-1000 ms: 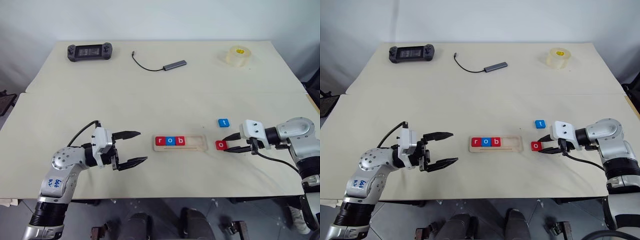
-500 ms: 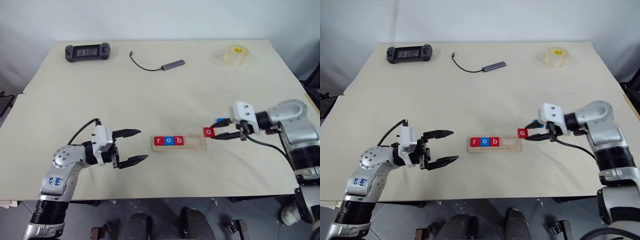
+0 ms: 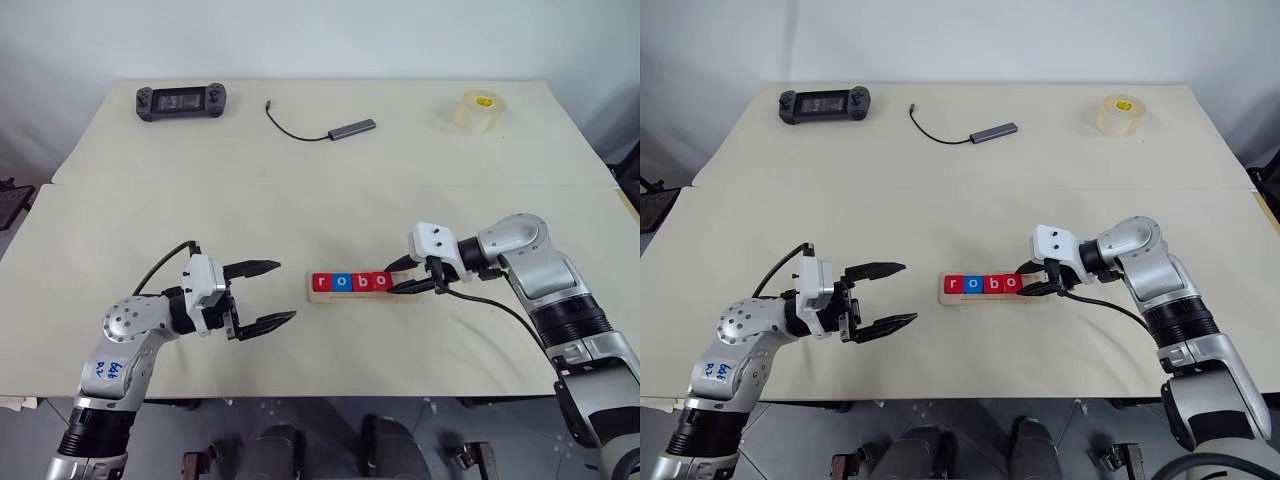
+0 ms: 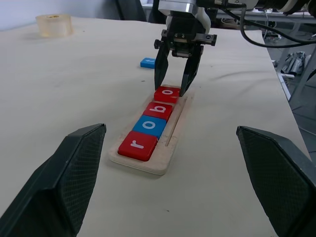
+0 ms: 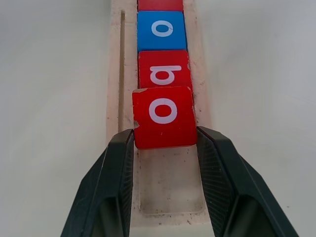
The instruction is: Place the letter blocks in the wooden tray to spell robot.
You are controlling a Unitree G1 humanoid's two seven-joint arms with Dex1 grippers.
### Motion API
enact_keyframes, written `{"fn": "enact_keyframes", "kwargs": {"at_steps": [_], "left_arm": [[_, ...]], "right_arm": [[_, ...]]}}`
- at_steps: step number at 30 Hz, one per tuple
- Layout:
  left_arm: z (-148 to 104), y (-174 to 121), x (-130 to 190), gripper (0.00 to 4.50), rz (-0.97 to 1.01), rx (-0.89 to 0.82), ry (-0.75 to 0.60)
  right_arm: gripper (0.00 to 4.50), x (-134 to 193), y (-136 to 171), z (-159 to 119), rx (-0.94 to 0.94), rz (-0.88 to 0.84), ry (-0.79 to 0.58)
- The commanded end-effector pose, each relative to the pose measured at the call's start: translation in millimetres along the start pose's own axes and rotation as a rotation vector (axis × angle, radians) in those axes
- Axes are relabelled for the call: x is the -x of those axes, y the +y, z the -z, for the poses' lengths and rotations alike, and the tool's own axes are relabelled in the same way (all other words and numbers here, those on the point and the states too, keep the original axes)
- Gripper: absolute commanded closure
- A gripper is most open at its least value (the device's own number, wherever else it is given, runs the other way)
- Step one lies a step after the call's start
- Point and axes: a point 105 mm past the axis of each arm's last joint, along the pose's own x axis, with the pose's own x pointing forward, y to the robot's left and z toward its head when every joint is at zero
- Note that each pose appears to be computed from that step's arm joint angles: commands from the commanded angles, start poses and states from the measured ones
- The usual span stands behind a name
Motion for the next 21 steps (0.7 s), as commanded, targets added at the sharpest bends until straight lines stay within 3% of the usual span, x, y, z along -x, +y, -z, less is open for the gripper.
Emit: {"fn": "enact_keyframes", "kwargs": {"at_steps": [1,2,3,8,12,19,21], "left_arm": [[-8.7,-0.7,2.3,0.00,-0.010,-0.024,-0.020],[-8.8,-0.6,1.9,0.00,-0.011,-0.024,-0.021],[-8.9,-0.5,1.4,0.00,-0.011,-0.024,-0.022],[-9.7,0.9,0.8,0.00,-0.015,-0.026,-0.025],[-9.5,1.0,0.4,0.00,-0.016,-0.026,-0.025],[-5.8,1.3,1.6,0.00,-0.020,-0.015,-0.022],[-4.5,2.8,2.7,0.00,-0.021,-0.011,-0.020]], "right_arm": [[3.04,2.2,-4.8,-7.2,0.014,0.014,-0.016],[3.04,1.5,-3.8,-6.9,0.001,0.007,-0.018],[2.30,1.0,-2.5,-6.5,-0.009,-0.002,-0.017],[0.79,7.4,-4.2,-16.4,0.000,0.020,-0.065],[0.79,22.3,-8.5,-25.4,-0.018,0.062,-0.107],[0.79,65.2,6.3,-6.2,-0.076,0.249,-0.162],[0.17,75.8,14.3,4.9,-0.097,0.328,-0.157]]}}
